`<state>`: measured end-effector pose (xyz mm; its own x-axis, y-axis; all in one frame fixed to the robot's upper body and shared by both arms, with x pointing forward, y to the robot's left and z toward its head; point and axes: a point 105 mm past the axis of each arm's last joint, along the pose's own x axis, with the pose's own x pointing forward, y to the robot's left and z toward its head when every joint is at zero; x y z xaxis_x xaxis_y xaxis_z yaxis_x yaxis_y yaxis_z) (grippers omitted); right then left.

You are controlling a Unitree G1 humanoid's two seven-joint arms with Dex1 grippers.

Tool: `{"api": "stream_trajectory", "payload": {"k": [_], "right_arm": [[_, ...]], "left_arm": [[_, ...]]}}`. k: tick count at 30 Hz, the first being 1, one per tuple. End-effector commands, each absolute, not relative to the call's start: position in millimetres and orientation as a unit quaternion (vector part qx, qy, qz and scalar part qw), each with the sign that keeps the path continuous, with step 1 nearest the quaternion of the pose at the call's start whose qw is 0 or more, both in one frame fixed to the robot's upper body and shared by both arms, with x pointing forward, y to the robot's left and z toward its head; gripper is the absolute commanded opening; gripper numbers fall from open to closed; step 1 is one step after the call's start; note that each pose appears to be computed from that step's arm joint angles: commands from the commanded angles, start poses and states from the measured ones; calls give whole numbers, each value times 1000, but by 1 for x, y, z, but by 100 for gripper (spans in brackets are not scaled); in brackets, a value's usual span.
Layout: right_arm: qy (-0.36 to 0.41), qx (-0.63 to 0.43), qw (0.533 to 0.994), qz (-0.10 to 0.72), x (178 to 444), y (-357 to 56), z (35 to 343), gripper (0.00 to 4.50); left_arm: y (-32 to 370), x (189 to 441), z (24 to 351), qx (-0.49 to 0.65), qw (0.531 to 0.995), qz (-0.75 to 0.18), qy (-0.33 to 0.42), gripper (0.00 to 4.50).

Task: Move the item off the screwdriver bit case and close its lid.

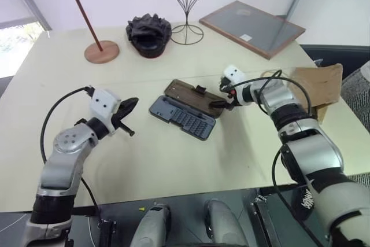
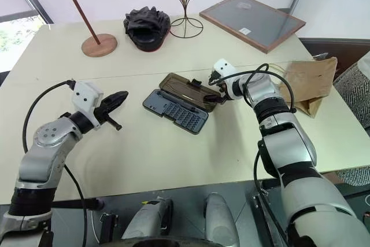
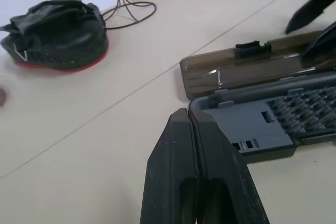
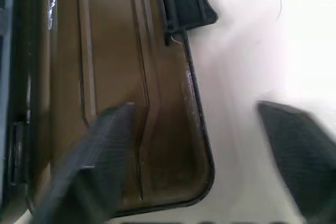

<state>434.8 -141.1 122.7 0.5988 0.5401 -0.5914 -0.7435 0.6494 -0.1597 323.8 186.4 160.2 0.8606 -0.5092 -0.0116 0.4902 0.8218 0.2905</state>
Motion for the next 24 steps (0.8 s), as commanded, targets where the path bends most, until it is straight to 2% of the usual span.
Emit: {"api": "stream_trajectory", "payload": {"k": [1,3,4,5,13,24], "right_arm": [[249,-210,872,365,436,-143,121,210],[254,-218,867,370,433,-144,116,111],[255,-218,866,372,432,-144,114,39],[256,-223,862,375,431,-144,111,5],[246,-268,836,411,421,-135,104,5],[98,-399,771,487,410,-94,137,5]], "left_arm": [[188,321,173,152,953,-258,-53,0],[187,322,173,153,952,-259,-53,0],[187,322,173,153,952,-259,-52,0],[186,322,173,155,951,-261,-52,0],[192,326,176,164,950,-259,-51,0],[201,330,185,160,954,-245,-60,0]]}}
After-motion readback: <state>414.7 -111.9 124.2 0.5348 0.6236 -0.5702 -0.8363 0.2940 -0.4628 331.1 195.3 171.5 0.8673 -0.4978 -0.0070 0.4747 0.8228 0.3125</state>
